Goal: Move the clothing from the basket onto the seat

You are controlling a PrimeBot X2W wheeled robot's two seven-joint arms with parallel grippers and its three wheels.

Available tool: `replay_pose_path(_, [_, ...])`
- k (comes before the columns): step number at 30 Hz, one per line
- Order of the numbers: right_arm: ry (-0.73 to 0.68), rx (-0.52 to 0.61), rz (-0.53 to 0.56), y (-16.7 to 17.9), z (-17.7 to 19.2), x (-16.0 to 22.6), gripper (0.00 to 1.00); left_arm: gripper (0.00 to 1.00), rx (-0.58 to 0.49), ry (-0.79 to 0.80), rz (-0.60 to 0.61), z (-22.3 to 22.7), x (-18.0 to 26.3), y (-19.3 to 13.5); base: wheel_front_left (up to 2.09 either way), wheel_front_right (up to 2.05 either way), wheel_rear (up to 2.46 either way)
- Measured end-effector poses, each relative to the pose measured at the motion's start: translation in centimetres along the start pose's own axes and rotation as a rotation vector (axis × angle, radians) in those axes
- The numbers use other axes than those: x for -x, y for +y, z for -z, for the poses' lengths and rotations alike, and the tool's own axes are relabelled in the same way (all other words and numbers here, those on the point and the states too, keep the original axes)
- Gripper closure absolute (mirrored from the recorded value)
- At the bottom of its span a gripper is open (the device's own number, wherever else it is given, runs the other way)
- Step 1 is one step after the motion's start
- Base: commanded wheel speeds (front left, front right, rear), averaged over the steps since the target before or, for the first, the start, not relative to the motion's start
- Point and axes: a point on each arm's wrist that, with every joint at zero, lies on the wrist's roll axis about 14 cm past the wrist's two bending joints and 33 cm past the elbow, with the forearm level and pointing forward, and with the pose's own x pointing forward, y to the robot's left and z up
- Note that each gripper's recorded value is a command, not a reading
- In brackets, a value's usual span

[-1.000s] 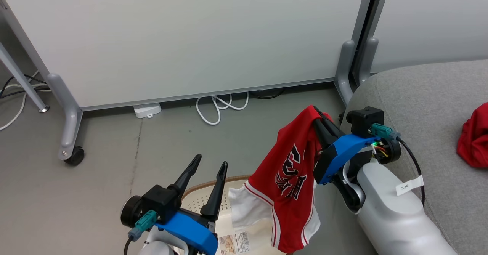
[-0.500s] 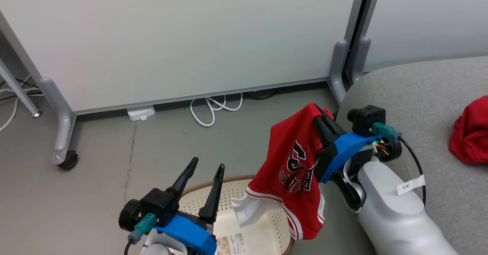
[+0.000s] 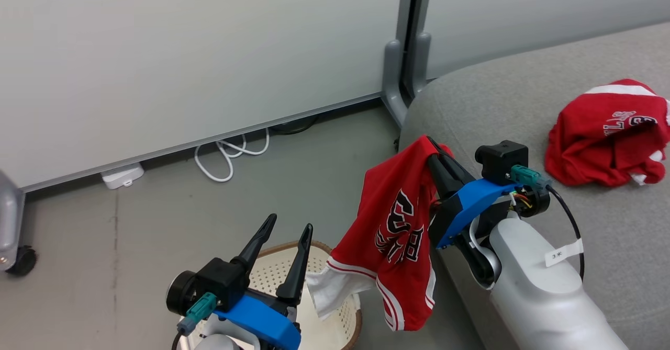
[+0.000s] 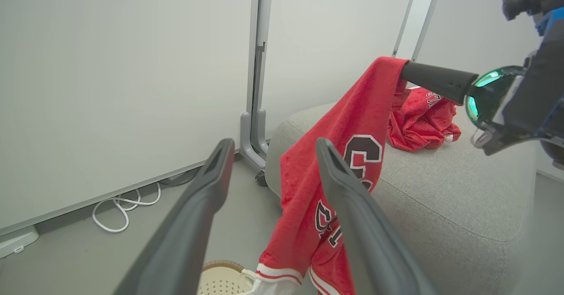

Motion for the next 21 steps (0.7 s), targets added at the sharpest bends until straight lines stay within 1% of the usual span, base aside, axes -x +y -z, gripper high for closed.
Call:
replay_pose_path(10, [-0.016, -0.001, 0.139, -5.1, -0.5, 3.2, 1.0, 0.0, 0.012, 0.025, 0.149, 0.9, -3.0, -3.8, 0.0, 0.0, 0.0])
replay_pose_path(21, [-0.01, -0.002, 0.261, -8.9, -0.3, 6.5, 1.0, 0.0, 0.026, 0.057, 0.269, 2.1, -4.9, -7.1, 0.0, 0.0, 0.0])
